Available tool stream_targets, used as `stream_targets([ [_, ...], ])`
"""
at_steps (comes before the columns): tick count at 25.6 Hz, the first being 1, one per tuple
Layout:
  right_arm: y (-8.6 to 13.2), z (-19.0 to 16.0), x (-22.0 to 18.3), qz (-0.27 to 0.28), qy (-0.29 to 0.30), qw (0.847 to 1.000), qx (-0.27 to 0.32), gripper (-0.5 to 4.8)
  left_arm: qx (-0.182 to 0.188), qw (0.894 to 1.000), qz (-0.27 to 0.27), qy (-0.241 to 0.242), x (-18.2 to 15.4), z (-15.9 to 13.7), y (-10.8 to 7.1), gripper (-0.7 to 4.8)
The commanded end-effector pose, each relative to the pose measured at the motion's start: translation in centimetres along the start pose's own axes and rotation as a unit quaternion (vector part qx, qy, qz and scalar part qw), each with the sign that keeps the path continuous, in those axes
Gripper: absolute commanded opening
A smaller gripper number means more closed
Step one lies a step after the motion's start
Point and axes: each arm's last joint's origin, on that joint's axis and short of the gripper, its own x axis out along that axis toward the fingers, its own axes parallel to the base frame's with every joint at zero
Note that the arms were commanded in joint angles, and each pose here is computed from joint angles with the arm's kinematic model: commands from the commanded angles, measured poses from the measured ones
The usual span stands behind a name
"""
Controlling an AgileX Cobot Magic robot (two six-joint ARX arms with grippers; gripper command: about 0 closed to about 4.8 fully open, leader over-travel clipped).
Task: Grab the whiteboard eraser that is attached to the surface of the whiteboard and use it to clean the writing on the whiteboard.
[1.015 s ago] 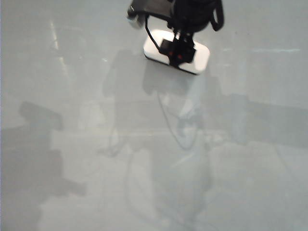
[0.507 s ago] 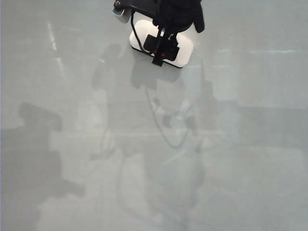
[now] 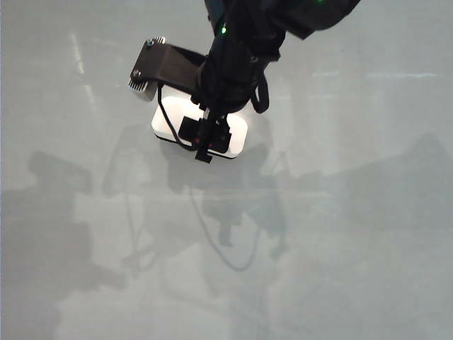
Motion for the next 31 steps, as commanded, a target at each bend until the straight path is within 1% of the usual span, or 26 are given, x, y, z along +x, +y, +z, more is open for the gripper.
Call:
stream_targets([
  [1, -1.1, 0.3, -0.5, -0.056, 0.044, 0.997, 0.019, 1.38, 0.005, 1.000, -0.002, -0.006, 0.0, 0.1, 0.0, -0.02],
  [2, -1.4, 0.4, -0.9, -0.061, 0.043, 0.997, 0.024, 1.38, 0.005, 1.000, -0.002, -0.006, 0.0, 0.1, 0.0, -0.02],
  [5, -3.8, 1.3, -5.0, -0.091, -0.010, 0.992, 0.084, 1.38, 0.005, 1.000, -0.001, -0.006, 0.0, 0.1, 0.0, -0.02],
  [8, -5.9, 0.5, -7.6, -0.134, -0.039, 0.978, 0.157, 1.38, 0.005, 1.000, -0.003, -0.006, 0.0, 0.1, 0.0, -0.02],
  [10, -7.7, -1.0, -9.1, -0.168, -0.047, 0.962, 0.212, 1.38, 0.005, 1.000, -0.001, -0.006, 0.0, 0.1, 0.0, -0.02],
  [11, -9.5, -2.9, -10.4, -0.204, -0.056, 0.939, 0.272, 1.38, 0.005, 1.000, -0.001, -0.006, 0.0, 0.1, 0.0, -0.02],
  [12, -10.7, -4.4, -11.4, -0.232, -0.056, 0.921, 0.308, 1.38, 0.005, 1.000, -0.003, -0.007, 0.0, 0.1, 0.0, -0.02],
  [14, -12.5, -6.5, -12.5, -0.265, -0.057, 0.899, 0.343, 1.38, 0.005, 1.000, -0.003, -0.007, 0.0, 0.1, 0.0, -0.02],
  [16, -13.8, -8.2, -13.1, -0.283, -0.059, 0.888, 0.358, 1.38, 0.005, 1.000, -0.001, -0.006, 0.0, 0.1, 0.0, -0.02],
  [18, -15.1, -10.1, -13.6, -0.300, -0.069, 0.872, 0.381, 1.38, 0.005, 1.000, -0.001, -0.006, 0.0, 0.1, 0.0, -0.02],
  [19, -15.6, -11.0, -13.8, -0.307, -0.073, 0.861, 0.399, 1.38, 0.005, 1.000, -0.001, -0.006, 0.0, 0.1, 0.0, -0.02],
  [20, -16.0, -11.8, -13.9, -0.313, -0.070, 0.851, 0.416, 1.38, 0.005, 1.000, -0.001, -0.006, 0.0, 0.1, 0.0, -0.02],
  [21, -16.4, -13.1, -13.8, -0.328, -0.057, 0.833, 0.441, 1.38, 0.005, 1.000, -0.002, -0.006, 0.0, 0.1, 0.0, -0.02],
  [22, -16.6, -13.8, -13.8, -0.333, -0.049, 0.826, 0.451, 1.38, 0.005, 1.000, -0.002, -0.006, 0.0, 0.1, 0.0, -0.02],
  [24, -16.7, -14.8, -13.7, -0.334, -0.035, 0.819, 0.466, 1.38, 0.005, 1.000, -0.002, -0.006, 0.0, 0.1, 0.0, -0.02],
  [26, -16.5, -15.6, -13.4, -0.322, -0.033, 0.818, 0.475, 1.38, 0.005, 1.000, -0.001, -0.006, 0.0, 0.1, 0.0, -0.02],
  [27, -16.1, -15.8, -13.3, -0.313, -0.036, 0.822, 0.475, 1.38, 0.005, 1.000, -0.001, -0.006, 0.0, 0.1, 0.0, -0.02],
  [31, -13.0, -17.1, -12.7, -0.307, -0.055, 0.824, 0.473, 1.38, 0.005, 1.000, -0.001, -0.006, 0.0, 0.1, 0.0, -0.02],
])
